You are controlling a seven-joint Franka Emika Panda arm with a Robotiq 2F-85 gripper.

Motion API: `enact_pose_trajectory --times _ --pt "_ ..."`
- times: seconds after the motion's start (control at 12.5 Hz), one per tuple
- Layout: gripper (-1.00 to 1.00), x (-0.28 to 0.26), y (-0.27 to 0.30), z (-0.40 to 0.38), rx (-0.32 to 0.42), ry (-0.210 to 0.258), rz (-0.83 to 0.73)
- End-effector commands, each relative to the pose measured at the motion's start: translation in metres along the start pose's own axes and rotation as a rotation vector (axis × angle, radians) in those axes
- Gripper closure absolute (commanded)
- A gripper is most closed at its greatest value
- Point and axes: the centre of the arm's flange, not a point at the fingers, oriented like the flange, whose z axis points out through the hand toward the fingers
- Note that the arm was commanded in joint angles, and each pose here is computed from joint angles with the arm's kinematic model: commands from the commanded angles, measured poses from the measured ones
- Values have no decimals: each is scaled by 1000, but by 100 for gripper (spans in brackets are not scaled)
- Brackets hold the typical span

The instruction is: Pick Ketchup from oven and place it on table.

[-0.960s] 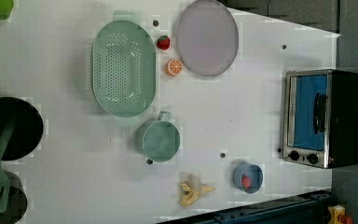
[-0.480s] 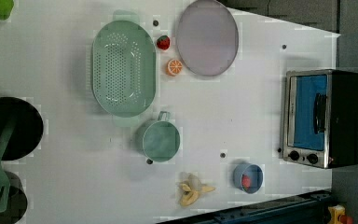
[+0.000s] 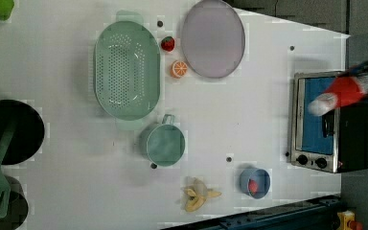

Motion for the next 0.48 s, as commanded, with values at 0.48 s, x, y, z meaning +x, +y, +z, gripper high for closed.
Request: enact_pose_trajectory --times 0.48 --pt "-27 0 20 183 -74 -8 6"
